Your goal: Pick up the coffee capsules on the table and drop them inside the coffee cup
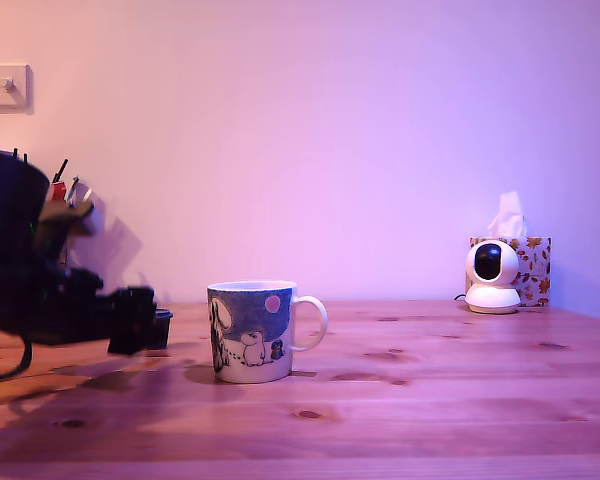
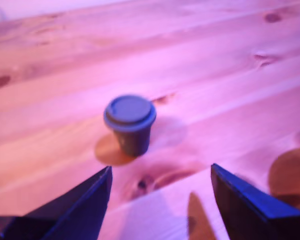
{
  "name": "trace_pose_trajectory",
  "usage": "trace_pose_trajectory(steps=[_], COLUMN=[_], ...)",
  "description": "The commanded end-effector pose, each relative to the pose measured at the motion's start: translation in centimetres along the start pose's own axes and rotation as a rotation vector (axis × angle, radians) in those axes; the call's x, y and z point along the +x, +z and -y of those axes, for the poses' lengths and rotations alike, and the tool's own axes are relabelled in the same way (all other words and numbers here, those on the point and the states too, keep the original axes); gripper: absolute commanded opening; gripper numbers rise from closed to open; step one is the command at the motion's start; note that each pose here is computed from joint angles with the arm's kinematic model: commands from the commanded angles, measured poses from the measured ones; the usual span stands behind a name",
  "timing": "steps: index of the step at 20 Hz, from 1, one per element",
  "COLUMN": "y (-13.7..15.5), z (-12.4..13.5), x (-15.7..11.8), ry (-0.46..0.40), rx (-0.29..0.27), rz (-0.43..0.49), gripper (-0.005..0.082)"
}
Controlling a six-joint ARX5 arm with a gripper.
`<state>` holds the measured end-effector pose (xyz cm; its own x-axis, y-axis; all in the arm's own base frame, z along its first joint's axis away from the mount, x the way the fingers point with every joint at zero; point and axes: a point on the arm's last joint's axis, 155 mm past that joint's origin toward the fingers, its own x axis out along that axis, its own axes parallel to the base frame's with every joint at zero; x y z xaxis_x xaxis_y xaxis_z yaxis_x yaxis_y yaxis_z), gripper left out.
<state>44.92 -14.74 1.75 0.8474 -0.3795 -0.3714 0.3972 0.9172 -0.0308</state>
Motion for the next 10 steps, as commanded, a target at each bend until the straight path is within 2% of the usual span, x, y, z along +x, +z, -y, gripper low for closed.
trace_pose_trajectory(steps=[1, 10], y=[-0.6, 0.6], z=[-0.6, -2.3], x=[0.9, 3.5], ry=[0.011, 0.033], rx=[-0.005, -0.012], rz=[-0.002, 0.035], gripper=[0.0574, 0.0573])
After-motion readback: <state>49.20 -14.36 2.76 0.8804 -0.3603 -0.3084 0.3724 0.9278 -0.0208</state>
